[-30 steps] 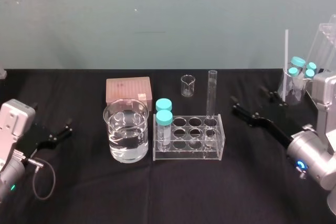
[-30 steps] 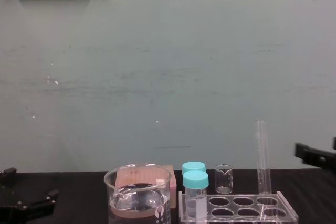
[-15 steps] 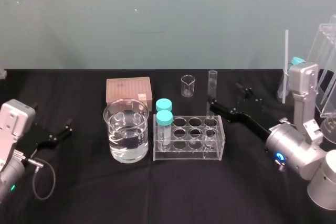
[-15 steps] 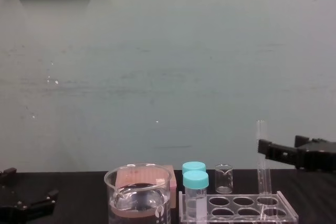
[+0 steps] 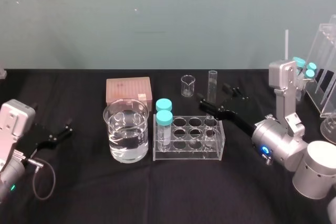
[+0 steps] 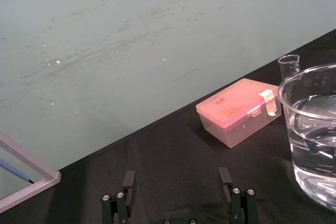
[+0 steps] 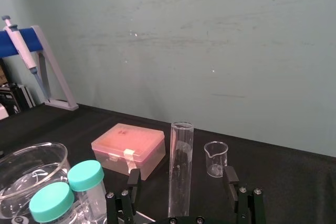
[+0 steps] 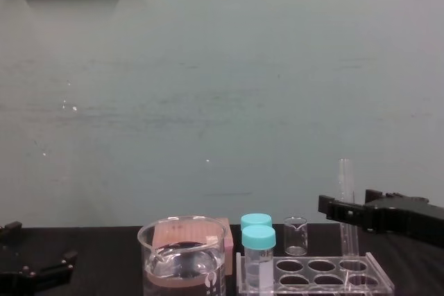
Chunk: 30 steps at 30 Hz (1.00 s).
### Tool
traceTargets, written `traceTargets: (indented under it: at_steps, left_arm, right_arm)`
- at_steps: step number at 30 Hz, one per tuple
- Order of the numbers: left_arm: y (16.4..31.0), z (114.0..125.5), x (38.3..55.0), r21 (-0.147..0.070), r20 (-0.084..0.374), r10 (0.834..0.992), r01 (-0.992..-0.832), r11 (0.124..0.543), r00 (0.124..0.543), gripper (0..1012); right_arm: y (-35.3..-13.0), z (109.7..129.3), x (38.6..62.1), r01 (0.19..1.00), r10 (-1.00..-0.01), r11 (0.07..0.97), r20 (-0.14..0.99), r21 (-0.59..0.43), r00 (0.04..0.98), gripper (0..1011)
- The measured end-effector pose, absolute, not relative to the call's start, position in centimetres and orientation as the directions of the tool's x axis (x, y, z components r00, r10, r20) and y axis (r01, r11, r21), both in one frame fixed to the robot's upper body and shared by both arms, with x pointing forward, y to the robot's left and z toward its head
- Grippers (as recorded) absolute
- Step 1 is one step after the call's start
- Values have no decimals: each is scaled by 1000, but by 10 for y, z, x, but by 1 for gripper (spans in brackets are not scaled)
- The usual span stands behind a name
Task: Hold the test tube with one hand and immerse one end into the beaker, then return it to the test tube rack.
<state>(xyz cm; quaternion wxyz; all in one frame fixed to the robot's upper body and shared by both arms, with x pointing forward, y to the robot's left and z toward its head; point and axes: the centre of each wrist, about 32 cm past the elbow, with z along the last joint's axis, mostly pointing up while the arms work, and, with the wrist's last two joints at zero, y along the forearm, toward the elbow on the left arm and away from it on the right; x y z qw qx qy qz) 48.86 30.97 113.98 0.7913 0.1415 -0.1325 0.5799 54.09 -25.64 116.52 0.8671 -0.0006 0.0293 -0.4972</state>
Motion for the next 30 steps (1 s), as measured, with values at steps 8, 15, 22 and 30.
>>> traceTargets:
  at_steps: [8,15,22,30]
  left_arm:
    - [310,1140,489,70,374,880,-955,287,292,1000]
    - [310,1140,489,70,374,880,-955,287,292,1000]
    - [310,1140,489,70,374,880,-955,287,292,1000]
    - [310,1140,489,70,374,880,-955,287,292,1000]
  right_arm:
    - [-252,1164,552,861,-862,507,-45,-39,505,1000]
    - [-251,1165,555,859,-860,510,-33,-39,509,1000]
    - [-251,1164,555,860,-861,509,-36,-39,508,998]
    - [-251,1164,554,860,-861,509,-37,-37,508,838]
